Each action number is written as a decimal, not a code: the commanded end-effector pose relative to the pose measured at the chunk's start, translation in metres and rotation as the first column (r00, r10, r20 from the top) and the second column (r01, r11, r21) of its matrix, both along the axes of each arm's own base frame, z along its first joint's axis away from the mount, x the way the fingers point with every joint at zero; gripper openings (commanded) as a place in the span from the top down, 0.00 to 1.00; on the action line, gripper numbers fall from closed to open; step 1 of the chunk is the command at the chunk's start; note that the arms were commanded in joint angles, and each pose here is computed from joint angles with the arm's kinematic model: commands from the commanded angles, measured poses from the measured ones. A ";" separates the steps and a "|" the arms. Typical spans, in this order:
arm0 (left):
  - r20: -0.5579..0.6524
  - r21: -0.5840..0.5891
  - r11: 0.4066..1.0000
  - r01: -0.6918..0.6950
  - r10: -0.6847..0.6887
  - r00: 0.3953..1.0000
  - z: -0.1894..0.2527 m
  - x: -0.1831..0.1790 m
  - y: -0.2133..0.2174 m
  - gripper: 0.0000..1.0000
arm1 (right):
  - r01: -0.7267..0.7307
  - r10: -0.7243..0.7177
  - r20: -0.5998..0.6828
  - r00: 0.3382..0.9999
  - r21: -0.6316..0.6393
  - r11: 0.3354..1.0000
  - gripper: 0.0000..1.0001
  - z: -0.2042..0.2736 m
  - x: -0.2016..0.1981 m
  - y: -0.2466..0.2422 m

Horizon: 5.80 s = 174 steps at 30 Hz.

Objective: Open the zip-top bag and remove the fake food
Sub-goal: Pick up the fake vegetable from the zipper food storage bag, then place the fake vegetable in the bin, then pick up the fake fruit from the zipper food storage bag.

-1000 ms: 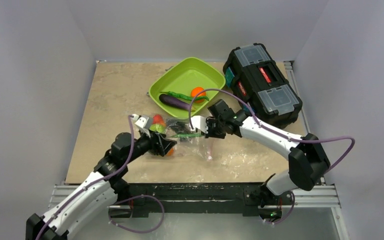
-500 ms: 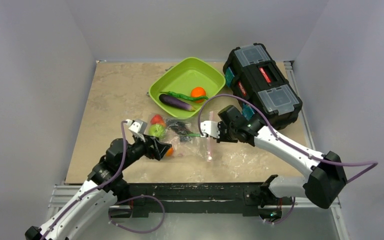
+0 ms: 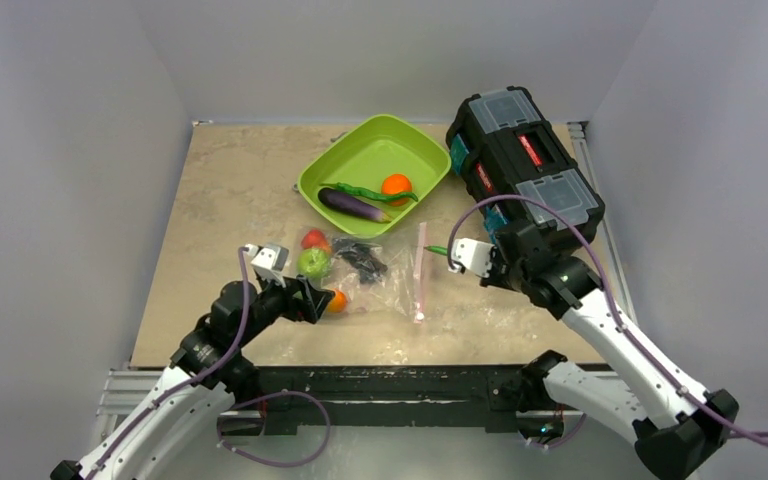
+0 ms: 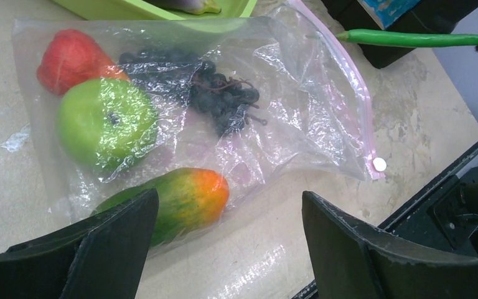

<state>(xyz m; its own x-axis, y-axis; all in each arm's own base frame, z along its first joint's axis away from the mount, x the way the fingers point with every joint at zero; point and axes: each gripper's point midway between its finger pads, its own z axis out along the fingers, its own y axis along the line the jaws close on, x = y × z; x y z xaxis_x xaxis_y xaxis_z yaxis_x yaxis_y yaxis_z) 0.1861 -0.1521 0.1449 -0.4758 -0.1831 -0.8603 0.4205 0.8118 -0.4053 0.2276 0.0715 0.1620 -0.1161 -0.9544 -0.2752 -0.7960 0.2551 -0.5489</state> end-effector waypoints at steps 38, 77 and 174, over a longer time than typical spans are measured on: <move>0.026 -0.141 0.990 -0.004 0.008 1.000 0.048 -0.014 0.001 0.04 | 0.015 -0.062 0.111 0.992 0.384 0.923 1.00 0.119 0.017 0.004; 0.003 -0.108 0.993 -0.038 0.038 0.999 0.043 -0.015 0.009 0.00 | -0.157 0.107 0.179 0.978 0.301 0.941 1.00 0.100 0.222 0.138; -0.089 -0.139 0.990 0.030 -0.042 0.995 0.026 -0.009 -0.018 0.01 | -0.327 0.486 -0.059 0.872 0.669 0.668 0.01 -0.010 0.009 0.143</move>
<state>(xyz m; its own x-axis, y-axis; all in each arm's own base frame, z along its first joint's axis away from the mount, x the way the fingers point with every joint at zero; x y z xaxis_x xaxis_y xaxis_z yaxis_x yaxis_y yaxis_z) 0.1734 -0.1653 0.1608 -0.5842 -0.2672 -0.7664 0.3739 0.7495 -0.5464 0.2398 0.2071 0.1495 0.1246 -0.5708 -0.8116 -0.9662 0.1163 -0.2301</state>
